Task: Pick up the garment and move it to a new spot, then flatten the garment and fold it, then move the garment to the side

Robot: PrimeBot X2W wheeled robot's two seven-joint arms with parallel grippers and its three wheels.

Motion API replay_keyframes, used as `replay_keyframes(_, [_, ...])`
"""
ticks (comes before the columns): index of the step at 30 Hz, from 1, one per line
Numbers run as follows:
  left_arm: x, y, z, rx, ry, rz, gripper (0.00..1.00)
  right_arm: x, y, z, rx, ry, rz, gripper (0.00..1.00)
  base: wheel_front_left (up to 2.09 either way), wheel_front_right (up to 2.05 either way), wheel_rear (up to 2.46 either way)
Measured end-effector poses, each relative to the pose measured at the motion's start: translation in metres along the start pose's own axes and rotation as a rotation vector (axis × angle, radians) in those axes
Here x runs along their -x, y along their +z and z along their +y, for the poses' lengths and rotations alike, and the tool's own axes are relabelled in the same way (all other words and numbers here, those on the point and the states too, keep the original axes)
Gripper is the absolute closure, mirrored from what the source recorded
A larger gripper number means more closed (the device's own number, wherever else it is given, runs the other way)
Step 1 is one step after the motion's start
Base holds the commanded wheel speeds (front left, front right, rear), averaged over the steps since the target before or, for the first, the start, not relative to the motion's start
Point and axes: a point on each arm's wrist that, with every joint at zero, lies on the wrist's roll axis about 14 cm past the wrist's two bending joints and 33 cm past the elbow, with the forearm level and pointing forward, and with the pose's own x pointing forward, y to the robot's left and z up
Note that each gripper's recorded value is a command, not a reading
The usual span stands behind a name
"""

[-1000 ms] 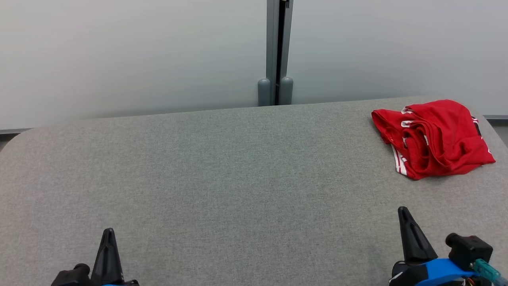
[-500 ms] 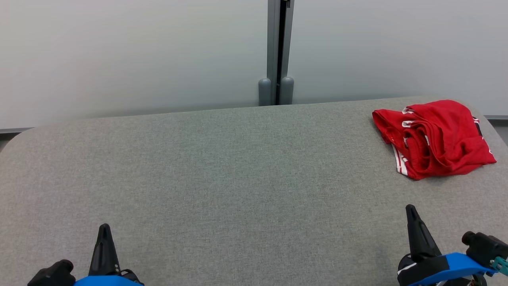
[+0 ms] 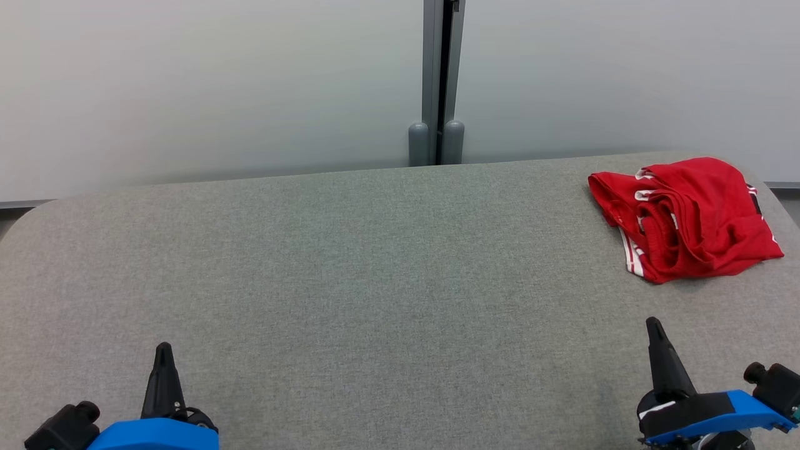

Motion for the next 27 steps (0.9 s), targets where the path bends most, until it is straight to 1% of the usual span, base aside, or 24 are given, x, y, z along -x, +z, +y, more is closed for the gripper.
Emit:
replay_keyframes(15, [-0.006,0.003,-0.004,0.211,-0.008,0.011,1.0,-0.004,0.004,0.001,-0.193,-0.007,0.004,1.0,0.0,0.0,0.0])
replay_keyframes(27, [-0.011,0.007,-0.009,0.357,-0.025,0.016,1.0,-0.007,0.006,0.003,-0.328,-0.003,0.006,1.0,0.0,0.0,0.0])
